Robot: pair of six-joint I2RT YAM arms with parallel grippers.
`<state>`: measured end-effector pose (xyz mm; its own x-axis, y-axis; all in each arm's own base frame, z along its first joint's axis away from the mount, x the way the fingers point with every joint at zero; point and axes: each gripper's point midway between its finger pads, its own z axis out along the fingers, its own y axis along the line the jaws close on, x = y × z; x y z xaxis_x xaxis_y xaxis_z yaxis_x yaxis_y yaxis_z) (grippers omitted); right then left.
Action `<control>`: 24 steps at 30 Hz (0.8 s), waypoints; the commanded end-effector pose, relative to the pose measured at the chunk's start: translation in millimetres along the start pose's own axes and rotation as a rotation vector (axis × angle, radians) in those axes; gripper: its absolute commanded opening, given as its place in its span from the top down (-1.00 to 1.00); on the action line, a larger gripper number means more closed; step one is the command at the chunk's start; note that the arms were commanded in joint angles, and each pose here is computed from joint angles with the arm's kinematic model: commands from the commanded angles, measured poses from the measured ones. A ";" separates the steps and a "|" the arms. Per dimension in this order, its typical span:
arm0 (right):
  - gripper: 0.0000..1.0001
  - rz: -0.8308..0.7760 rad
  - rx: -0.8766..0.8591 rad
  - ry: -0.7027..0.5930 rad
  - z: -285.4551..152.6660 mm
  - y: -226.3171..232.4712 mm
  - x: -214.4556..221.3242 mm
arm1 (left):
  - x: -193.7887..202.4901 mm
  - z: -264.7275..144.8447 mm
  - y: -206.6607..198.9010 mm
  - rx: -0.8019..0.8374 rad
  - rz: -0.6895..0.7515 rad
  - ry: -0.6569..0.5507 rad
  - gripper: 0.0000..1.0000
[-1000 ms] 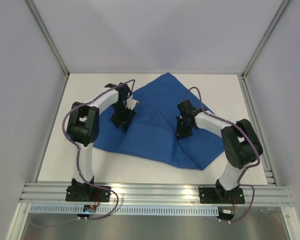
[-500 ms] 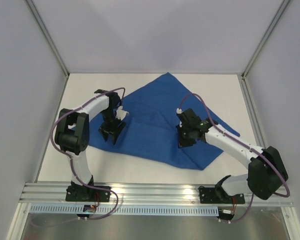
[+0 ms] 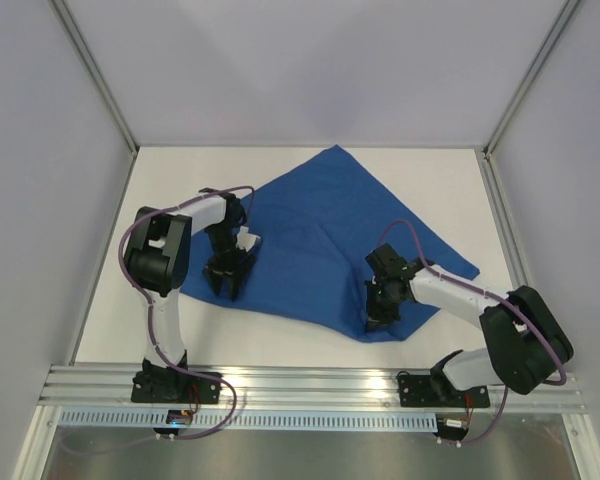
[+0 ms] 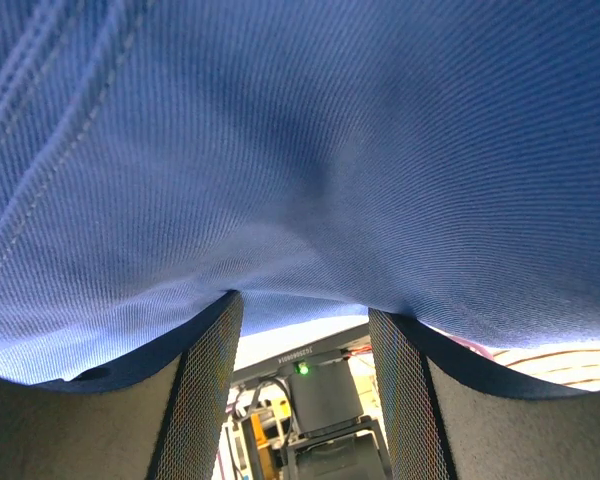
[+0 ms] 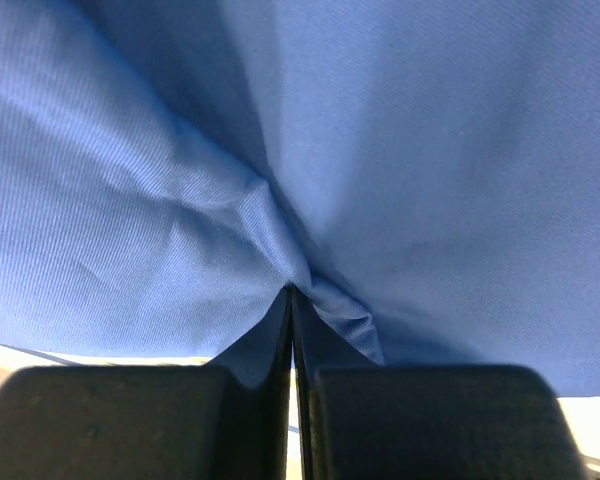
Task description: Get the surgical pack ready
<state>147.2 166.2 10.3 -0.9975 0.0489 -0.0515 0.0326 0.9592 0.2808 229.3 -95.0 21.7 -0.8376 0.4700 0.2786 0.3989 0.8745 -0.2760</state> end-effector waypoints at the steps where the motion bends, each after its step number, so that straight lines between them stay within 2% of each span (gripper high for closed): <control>1: 0.99 0.023 0.066 -0.083 17.4 -11.9 -19.0 | -22.0 4.3 16.3 -0.034 -0.004 -0.064 -0.27; 5: 0.99 0.032 0.090 -0.144 -22.5 -6.9 -34.6 | -21.5 -22.7 16.1 -0.018 -0.017 -0.134 -0.28; 8: 0.99 0.065 0.065 -0.244 -56.5 -0.3 -60.8 | -21.2 -48.4 18.5 -0.034 -0.024 -0.205 -0.31; 12: 0.98 0.227 0.015 -0.375 -89.4 -23.7 -105.8 | -16.7 -86.2 42.3 -0.036 -0.142 -0.337 -0.36; 15: 0.90 0.285 0.020 -0.468 -109.8 -43.5 -131.1 | 0.7 -105.2 85.9 -0.070 -0.304 -0.424 -0.48; 16: 0.85 0.285 0.025 -0.480 -112.5 -47.1 -135.6 | 13.4 -110.4 110.4 -0.072 -0.412 -0.456 -0.51; 20: 0.84 0.249 0.036 -0.468 -112.2 -50.0 -146.9 | 44.3 -109.4 172.6 -0.094 -0.652 -0.518 -0.69; 24: 0.84 0.231 0.013 -0.447 -108.5 -43.7 -155.0 | 53.8 -101.0 203.1 -0.054 -0.753 -0.527 -0.82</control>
<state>277.2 80.7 99.5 -0.8385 0.4076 -0.3615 0.3103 0.9027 0.2982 296.6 110.8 80.8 -0.9582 -0.2702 -0.0940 -0.2563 0.9569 -0.1368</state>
